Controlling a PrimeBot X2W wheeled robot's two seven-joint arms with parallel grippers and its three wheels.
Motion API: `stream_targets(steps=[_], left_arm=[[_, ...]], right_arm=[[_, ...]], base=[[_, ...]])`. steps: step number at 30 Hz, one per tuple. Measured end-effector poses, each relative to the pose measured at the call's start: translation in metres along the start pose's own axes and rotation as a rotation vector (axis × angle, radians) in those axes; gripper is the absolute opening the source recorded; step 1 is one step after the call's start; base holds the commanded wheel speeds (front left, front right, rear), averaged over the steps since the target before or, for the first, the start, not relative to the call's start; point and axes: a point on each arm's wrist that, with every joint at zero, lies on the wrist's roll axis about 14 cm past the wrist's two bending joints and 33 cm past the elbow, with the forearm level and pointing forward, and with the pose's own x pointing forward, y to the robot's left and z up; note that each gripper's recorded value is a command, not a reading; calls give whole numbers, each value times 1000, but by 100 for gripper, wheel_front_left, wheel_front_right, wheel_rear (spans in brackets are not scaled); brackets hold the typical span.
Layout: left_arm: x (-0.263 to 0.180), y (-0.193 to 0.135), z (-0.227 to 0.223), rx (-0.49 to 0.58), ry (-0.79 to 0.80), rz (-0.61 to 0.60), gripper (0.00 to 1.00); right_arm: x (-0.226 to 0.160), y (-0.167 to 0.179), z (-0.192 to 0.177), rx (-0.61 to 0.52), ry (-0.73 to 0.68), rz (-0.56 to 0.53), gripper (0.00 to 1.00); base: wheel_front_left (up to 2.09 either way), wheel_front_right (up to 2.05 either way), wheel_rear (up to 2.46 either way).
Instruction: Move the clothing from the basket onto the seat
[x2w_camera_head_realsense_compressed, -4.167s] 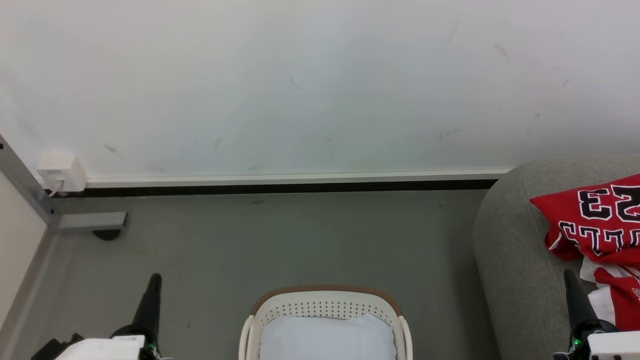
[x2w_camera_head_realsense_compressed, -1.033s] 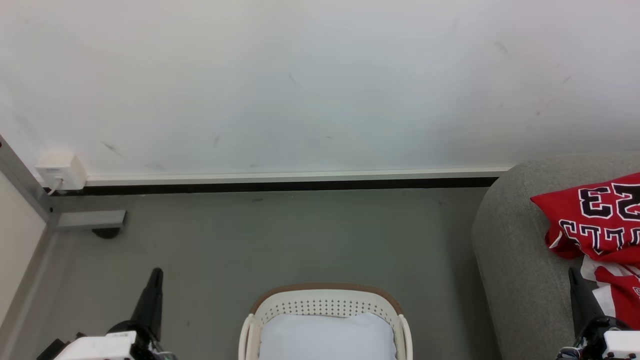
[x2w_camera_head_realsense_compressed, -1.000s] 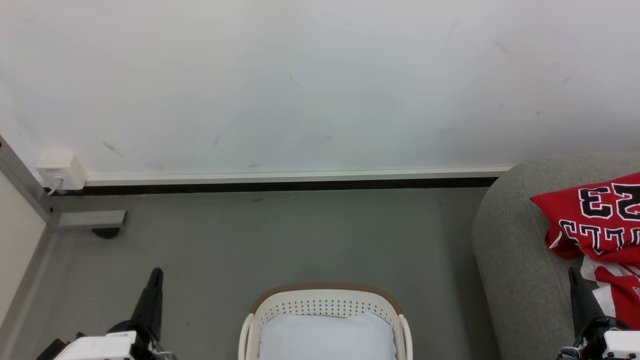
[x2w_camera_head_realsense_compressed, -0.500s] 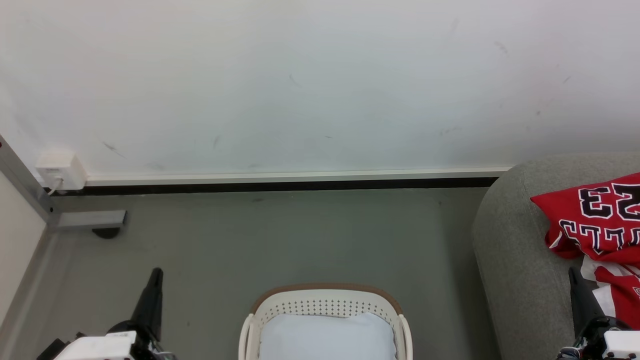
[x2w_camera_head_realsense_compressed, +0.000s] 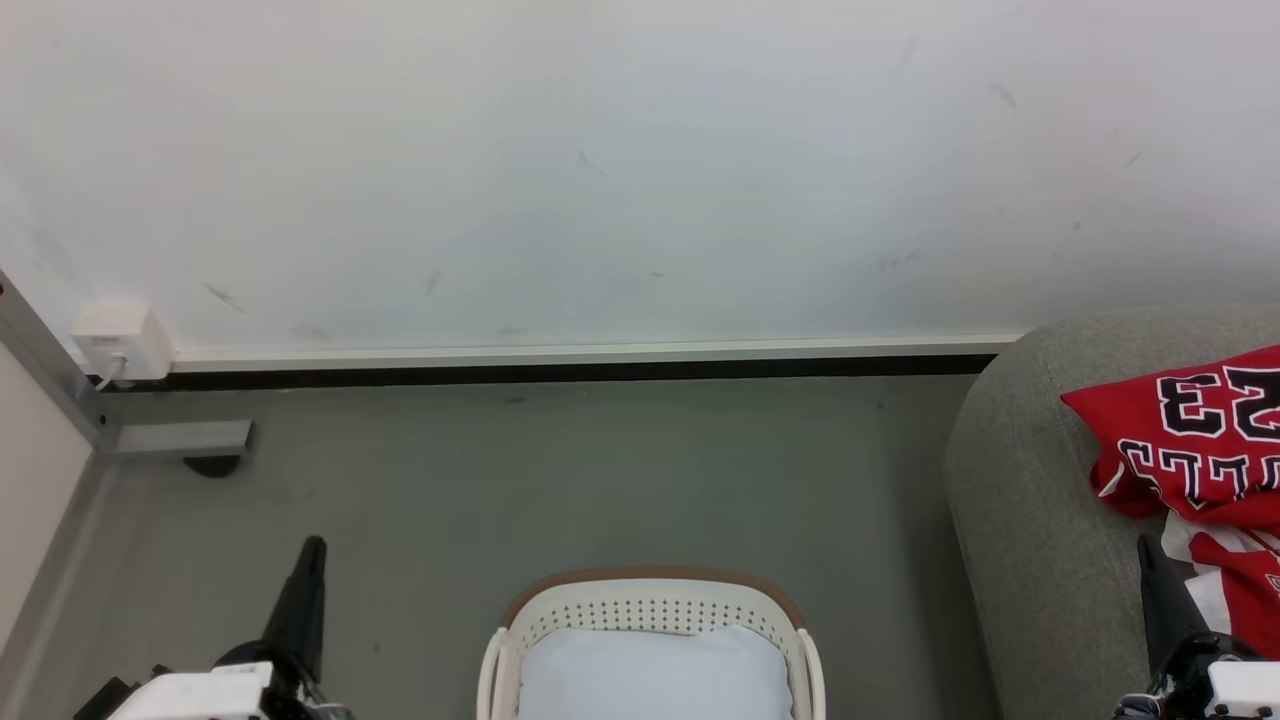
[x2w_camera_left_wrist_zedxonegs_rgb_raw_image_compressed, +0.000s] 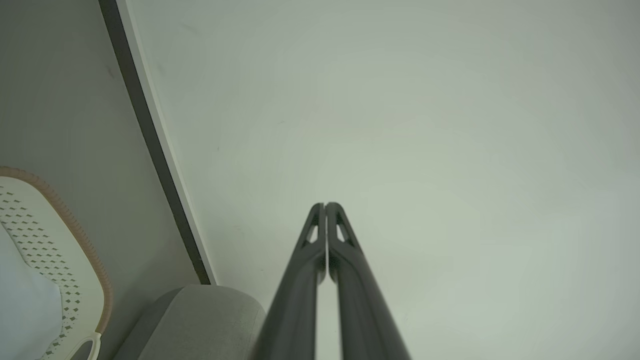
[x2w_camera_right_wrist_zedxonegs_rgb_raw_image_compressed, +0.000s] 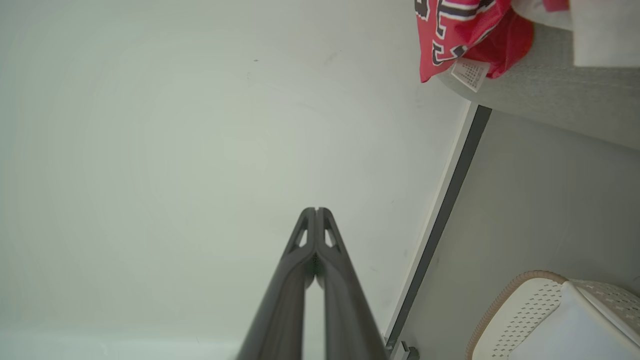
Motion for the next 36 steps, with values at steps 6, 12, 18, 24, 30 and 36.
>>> stream_targets(steps=[6,12,18,24,30,36], left_arm=[[0,0,0,0,0,0,0],[0,0,0,0,0,0,0],[0,0,0,0,0,0,0],[0,0,0,0,0,0,0],[0,0,0,0,0,0,0],[0,0,0,0,0,0,0]], right_arm=[[0,0,0,0,0,0,0],[0,0,0,1,0,0,0],[0,0,0,1,0,0,0],[0,0,0,1,0,0,0],[0,0,0,1,-1,0,0],[0,0,0,1,-1,0,0]], base=[[0,0,0],[0,0,0],[0,0,0],[0,0,0],[0,0,0],[0,0,0]])
